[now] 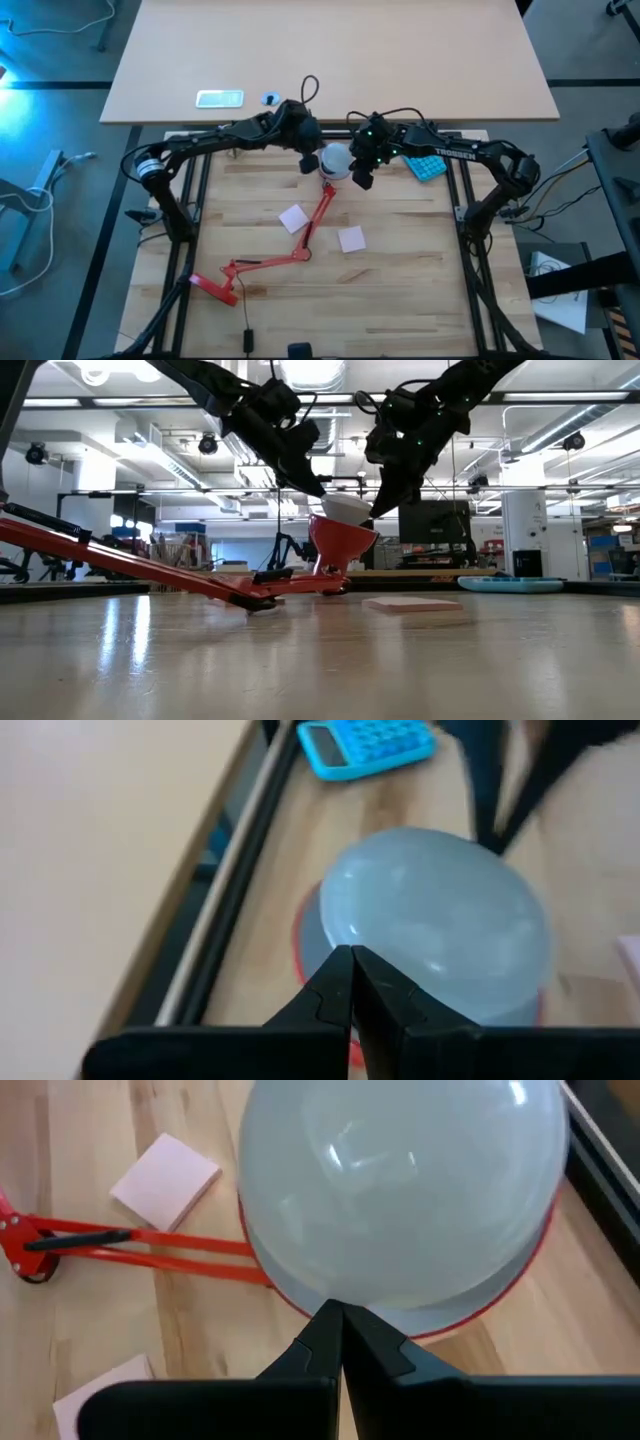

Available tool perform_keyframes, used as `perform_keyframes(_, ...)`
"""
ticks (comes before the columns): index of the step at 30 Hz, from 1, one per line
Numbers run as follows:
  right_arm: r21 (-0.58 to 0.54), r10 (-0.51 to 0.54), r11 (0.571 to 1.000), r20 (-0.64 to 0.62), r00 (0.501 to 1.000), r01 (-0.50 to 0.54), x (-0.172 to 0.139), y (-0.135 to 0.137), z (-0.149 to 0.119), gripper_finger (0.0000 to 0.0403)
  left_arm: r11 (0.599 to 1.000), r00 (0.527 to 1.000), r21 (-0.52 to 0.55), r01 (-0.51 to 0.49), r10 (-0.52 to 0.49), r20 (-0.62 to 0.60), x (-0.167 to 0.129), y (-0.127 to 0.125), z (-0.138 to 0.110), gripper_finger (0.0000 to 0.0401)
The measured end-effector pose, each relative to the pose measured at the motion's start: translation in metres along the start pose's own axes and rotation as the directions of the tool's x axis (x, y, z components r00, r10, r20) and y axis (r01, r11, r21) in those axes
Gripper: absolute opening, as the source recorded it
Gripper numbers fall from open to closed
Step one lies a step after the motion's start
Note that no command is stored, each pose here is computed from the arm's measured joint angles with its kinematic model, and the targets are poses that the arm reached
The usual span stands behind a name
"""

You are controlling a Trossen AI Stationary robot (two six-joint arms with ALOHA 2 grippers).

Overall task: Screw lightbulb
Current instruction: Remove the lightbulb from the red lamp

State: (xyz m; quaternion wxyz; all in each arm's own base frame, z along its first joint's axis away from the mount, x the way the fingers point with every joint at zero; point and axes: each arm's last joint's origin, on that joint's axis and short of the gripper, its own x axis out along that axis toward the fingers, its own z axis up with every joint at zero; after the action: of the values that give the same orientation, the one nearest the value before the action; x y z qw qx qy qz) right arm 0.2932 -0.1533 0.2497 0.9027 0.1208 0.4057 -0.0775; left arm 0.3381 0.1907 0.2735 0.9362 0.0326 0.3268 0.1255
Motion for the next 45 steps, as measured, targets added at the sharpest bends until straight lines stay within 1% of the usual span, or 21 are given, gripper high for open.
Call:
perform_keyframes(2, 0.005, -0.018, 1.000, -0.007, 1.000, 0.018, -0.001, -0.002, -0.001, 0.0002, 0.999, 0.999, -0.002, 0.037, -0.037, -0.009, 0.000, -0.004, -0.001, 0.0000)
perform_keyframes(6, -0.005, -0.127, 0.992, -0.007, 0.992, 0.127, -0.003, -0.007, 0.002, 0.0002, 0.998, 0.997, -0.008, 0.068, -0.068, -0.048, -0.006, -0.009, -0.002, 0.0000)
perform_keyframes(9, -0.012, -0.168, 0.986, 0.008, 0.986, 0.168, -0.006, -0.010, 0.006, 0.0002, 0.996, 0.993, -0.008, 0.089, -0.089, -0.071, -0.012, -0.013, -0.002, 0.0000)
perform_keyframes(13, -0.009, -0.166, 0.986, -0.008, 0.986, 0.166, -0.009, -0.009, 0.007, 0.0002, 0.997, 0.996, 0.006, 0.072, -0.071, -0.060, -0.022, -0.012, 0.001, 0.0000)
perform_keyframes(17, 0.019, -0.145, 0.989, -0.051, 0.988, 0.147, -0.014, -0.003, 0.006, 0.0002, 0.999, 0.999, 0.016, -0.031, 0.032, -0.025, -0.028, 0.000, 0.005, 0.0000)
perform_keyframes(18, 0.027, -0.136, 0.990, -0.057, 0.989, 0.138, -0.014, -0.001, 0.005, 0.0002, 0.999, 0.999, 0.013, -0.044, 0.045, -0.017, -0.027, 0.004, 0.004, 0.0000)
perform_keyframes(22, 0.036, -0.041, 0.998, -0.068, 0.997, 0.043, -0.011, 0.006, 0.004, 0.0002, 0.997, 0.997, 0.000, -0.076, 0.076, 0.018, -0.016, 0.015, 0.002, 0.0000)
perform_keyframes(24, 0.029, -0.024, 0.999, -0.070, 0.997, 0.026, -0.008, 0.009, 0.004, 0.0002, 0.999, 0.999, -0.008, -0.051, 0.051, 0.009, -0.008, 0.016, -0.002, 0.0000)
perform_keyframes(29, 0.019, -0.019, 1.000, -0.066, 0.998, 0.020, -0.003, 0.009, 0.005, 0.0002, 0.993, 0.993, 0.004, 0.117, -0.117, 0.017, 0.005, 0.009, -0.007, 0.0000)
perform_keyframes(30, 0.015, -0.019, 1.000, -0.069, 0.997, 0.020, -0.002, 0.009, 0.005, 0.0002, 0.992, 0.992, 0.009, 0.128, -0.128, 0.018, 0.006, 0.007, -0.007, 0.0000)
perform_keyframes(33, -0.006, -0.053, 0.999, -0.074, 0.996, 0.053, -0.001, 0.007, 0.004, 0.0002, 0.989, 0.990, 0.023, 0.144, -0.144, 0.005, 0.006, 0.003, -0.007, 0.0000)
perform_keyframes(36, -0.042, -0.137, 0.990, -0.080, 0.987, 0.134, -0.001, 0.004, 0.004, 0.0002, 0.986, 0.986, 0.017, 0.166, -0.165, -0.030, 0.001, -0.002, -0.008, 0.0000)
perform_keyframes(39, -0.049, -0.208, 0.978, -0.076, 0.975, 0.204, -0.002, -0.001, 0.005, 0.0002, 0.979, 0.977, 0.010, 0.204, -0.203, -0.061, -0.004, -0.008, -0.009, 0.0000)
perform_keyframes(42, -0.049, -0.221, 0.975, -0.075, 0.972, 0.217, -0.004, -0.003, 0.005, 0.0002, 0.978, 0.975, 0.005, 0.210, -0.209, -0.077, -0.008, -0.009, -0.010, 0.0000)
perform_keyframes(45, -0.036, -0.216, 0.976, -0.098, 0.971, 0.213, -0.004, -0.003, 0.003, 0.0002, 0.988, 0.985, 0.012, 0.154, -0.153, -0.080, -0.010, -0.006, -0.009, 0.0000)
